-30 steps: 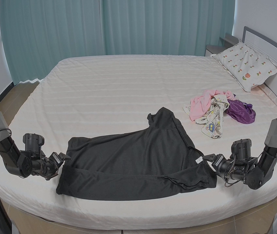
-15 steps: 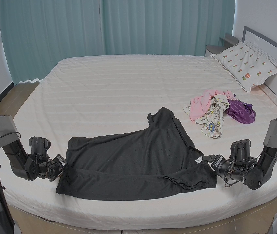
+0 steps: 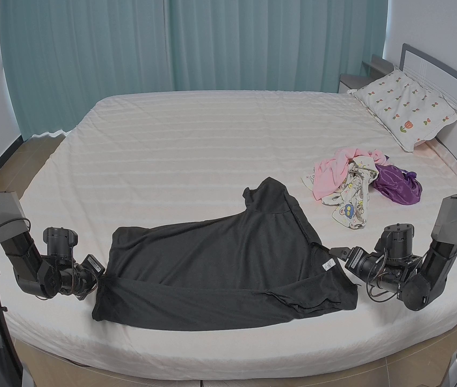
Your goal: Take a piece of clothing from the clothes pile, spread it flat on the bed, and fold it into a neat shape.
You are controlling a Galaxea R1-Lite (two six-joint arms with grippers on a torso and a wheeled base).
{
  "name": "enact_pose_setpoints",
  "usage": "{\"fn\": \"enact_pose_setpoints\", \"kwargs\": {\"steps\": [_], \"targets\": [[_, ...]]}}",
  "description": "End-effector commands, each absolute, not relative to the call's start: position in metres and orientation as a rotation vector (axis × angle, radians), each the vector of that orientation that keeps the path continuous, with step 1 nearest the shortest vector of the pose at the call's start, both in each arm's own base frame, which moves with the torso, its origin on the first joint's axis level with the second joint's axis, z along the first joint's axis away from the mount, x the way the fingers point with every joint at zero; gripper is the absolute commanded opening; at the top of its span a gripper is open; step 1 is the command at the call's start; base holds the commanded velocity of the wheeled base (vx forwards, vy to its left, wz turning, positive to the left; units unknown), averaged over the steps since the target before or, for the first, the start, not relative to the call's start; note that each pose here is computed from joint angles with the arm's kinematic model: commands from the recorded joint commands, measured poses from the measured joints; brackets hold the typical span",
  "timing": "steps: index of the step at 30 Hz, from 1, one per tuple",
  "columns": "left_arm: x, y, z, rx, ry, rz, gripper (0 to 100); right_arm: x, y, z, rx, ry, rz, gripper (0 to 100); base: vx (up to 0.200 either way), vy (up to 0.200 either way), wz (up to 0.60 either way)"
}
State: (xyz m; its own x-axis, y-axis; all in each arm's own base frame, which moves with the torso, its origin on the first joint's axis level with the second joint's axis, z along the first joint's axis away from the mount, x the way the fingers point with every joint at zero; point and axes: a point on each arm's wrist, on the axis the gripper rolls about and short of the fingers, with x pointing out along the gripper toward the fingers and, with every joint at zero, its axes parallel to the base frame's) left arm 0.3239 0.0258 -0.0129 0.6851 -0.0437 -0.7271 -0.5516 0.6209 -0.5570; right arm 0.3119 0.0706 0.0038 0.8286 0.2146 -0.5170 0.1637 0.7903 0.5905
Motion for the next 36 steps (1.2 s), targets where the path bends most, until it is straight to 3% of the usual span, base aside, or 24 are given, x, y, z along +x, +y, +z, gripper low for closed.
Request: {"fn": "enact_pose_setpoints", "kwargs": {"steps": [1, 12, 21, 34, 35, 36], "targets": [[0.319, 0.031, -0.009, -0.894, 0.754, 0.343, 0, 0.326, 0.077, -0.002, 0.629, 0.595, 0.062, 100, 0.0, 0.0, 0.0], [0.315, 0.031, -0.01, -0.9, 0.737, 0.325, 0, 0.334, 0.076, -0.027, 0.634, 0.64, 0.12, 100, 0.0, 0.0, 0.0], [0.314, 0.031, -0.011, -0.909, 0.746, 0.31, 0, 0.329, 0.057, -0.025, 0.6, 0.683, 0.343, 100, 0.0, 0.0, 0.0], [0.313, 0.031, -0.011, -0.913, 0.748, 0.313, 0, 0.339, 0.065, -0.062, 0.575, 0.752, 0.402, 100, 0.0, 0.0, 0.0], [0.313, 0.031, -0.011, -0.919, 0.749, 0.316, 0, 0.34, 0.065, -0.062, 0.575, 0.751, 0.404, 0, 0.0, 0.0, 0.0], [0.313, 0.031, -0.011, -0.922, 0.749, 0.318, 0, 0.341, 0.066, -0.062, 0.574, 0.747, 0.407, 0, 0.0, 0.0, 0.0]]}}
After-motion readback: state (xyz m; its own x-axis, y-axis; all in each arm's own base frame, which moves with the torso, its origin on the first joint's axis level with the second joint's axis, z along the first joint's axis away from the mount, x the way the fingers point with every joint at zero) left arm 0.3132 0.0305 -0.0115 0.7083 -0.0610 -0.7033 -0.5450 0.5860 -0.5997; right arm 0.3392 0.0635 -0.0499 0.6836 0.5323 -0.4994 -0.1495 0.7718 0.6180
